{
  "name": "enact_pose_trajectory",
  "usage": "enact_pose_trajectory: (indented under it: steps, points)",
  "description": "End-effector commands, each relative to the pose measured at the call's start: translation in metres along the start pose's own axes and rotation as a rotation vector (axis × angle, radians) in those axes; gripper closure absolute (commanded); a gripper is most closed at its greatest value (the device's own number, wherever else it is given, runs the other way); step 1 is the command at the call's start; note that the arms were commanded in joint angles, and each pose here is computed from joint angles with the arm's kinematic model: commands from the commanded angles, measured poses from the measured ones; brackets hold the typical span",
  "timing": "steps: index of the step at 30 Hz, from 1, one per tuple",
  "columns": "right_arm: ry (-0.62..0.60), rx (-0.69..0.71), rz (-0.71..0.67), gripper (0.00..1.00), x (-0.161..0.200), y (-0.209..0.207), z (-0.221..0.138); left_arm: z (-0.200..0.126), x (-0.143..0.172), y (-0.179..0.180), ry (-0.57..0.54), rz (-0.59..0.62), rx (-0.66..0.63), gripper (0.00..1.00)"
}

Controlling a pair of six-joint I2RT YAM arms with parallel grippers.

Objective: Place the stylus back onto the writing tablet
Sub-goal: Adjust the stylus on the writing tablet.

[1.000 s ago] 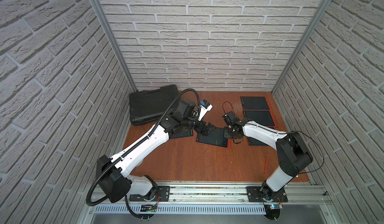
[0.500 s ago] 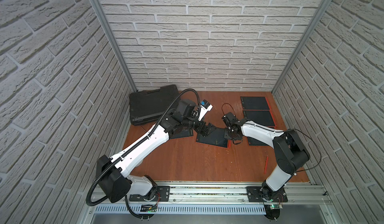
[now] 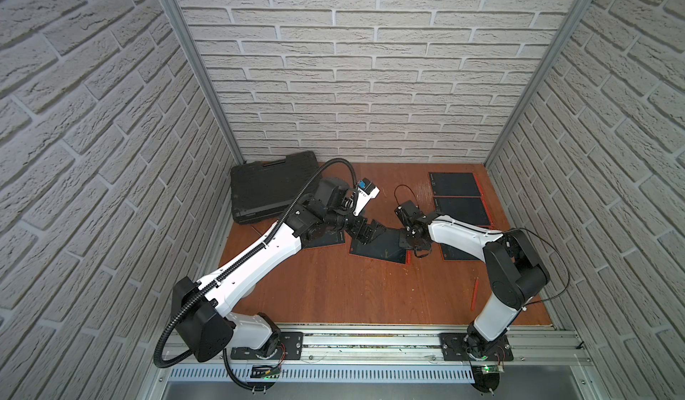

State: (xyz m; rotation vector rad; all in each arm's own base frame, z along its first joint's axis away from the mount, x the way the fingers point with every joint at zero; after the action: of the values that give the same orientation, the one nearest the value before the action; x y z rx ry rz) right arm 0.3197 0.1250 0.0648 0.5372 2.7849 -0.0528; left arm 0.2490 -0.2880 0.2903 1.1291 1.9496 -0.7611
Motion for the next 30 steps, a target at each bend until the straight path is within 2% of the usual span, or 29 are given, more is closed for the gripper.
enact_pose_trajectory:
  steps: [1, 14, 30]
  points:
    - [-0.023, -0.013, 0.006, 0.82, -0.008, 0.0042, -0.0031, -0.0007, -0.0079, 0.0022, -0.035, 0.002, 0.003, 0.02]
    - [-0.021, -0.024, 0.037, 0.82, -0.0096, 0.0039, -0.0029, -0.0019, -0.0083, 0.0018, -0.037, 0.004, 0.004, 0.02]
    - [-0.008, -0.044, 0.06, 0.91, -0.01, 0.0029, -0.0003, -0.0024, -0.0089, 0.0004, -0.04, 0.003, 0.012, 0.02]
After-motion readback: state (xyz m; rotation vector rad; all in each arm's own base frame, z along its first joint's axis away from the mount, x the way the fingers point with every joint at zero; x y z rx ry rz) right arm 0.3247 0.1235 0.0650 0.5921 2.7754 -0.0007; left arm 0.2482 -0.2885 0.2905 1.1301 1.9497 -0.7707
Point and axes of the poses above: each gripper's point midway between its finger pads, its own z axis out along the fingers, its own y axis along the line the jaws close on, x = y × z, the point moved 3 cm from there along -z, back along the fingers, and after that the axes turned 10 degrees about z, right-handed, at the moved point
